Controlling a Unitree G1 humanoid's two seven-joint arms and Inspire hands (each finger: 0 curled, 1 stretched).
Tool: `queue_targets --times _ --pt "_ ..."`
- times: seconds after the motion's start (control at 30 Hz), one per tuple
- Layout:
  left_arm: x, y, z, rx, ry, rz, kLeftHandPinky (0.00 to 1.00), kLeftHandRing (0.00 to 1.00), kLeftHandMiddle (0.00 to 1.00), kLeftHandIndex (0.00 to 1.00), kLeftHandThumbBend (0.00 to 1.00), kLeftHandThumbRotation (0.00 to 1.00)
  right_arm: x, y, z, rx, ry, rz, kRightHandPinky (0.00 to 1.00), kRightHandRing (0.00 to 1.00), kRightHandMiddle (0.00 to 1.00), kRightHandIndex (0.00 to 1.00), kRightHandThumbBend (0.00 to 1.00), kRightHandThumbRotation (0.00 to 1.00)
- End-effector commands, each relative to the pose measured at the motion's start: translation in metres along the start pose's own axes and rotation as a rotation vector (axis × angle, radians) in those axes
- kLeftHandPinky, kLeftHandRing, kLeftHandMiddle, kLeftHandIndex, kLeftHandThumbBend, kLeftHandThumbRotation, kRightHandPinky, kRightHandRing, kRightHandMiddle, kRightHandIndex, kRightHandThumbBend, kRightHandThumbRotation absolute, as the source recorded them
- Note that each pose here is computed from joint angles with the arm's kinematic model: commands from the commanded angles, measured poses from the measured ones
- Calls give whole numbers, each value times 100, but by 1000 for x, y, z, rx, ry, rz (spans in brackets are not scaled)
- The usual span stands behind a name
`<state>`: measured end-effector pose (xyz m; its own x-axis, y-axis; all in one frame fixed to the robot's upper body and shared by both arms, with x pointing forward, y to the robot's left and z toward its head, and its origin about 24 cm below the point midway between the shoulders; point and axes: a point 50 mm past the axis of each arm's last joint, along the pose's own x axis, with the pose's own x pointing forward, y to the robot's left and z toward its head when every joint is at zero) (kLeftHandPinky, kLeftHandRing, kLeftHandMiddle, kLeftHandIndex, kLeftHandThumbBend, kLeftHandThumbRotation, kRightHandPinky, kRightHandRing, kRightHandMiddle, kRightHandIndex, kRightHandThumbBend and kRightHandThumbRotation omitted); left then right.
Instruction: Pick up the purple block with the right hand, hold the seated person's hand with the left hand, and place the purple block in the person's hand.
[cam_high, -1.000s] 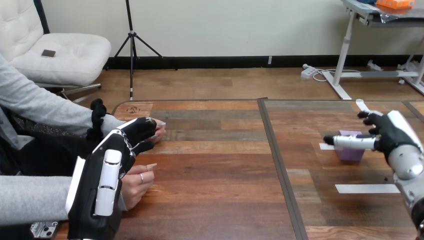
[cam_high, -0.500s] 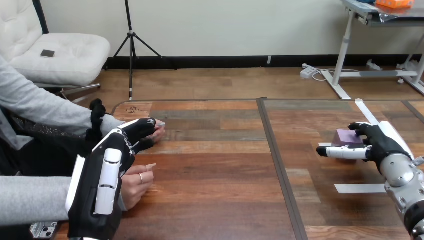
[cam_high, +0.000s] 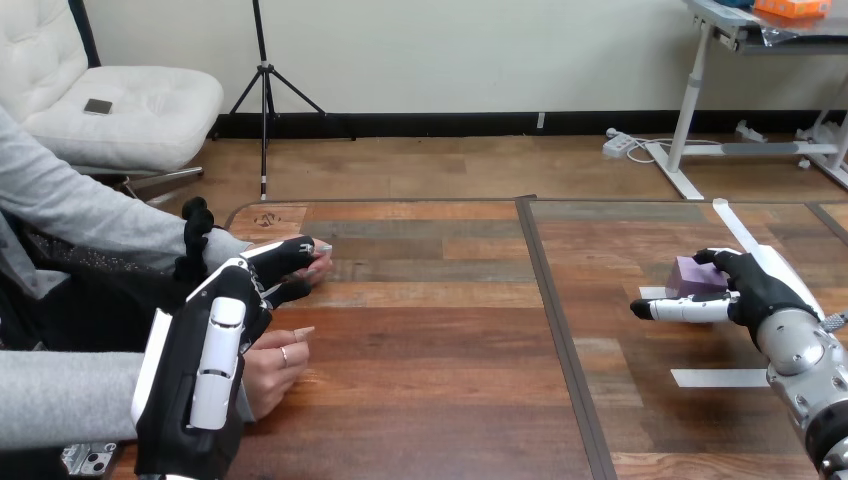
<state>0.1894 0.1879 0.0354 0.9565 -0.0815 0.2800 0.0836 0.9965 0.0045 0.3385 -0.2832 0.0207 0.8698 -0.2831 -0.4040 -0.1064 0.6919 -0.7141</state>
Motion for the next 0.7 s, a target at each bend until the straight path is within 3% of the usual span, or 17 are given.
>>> queue_targets --times 0.0,0.67 --pt "15 2 10 33 -71 -25 76 84 80 65 51 100 2 -6 15 -7 -47 -21 79 92 94 88 97 29" --pt "14 1 8 43 -77 -29 78 85 80 62 50 100 2 -10 17 -26 -50 -15 72 87 90 87 96 30"
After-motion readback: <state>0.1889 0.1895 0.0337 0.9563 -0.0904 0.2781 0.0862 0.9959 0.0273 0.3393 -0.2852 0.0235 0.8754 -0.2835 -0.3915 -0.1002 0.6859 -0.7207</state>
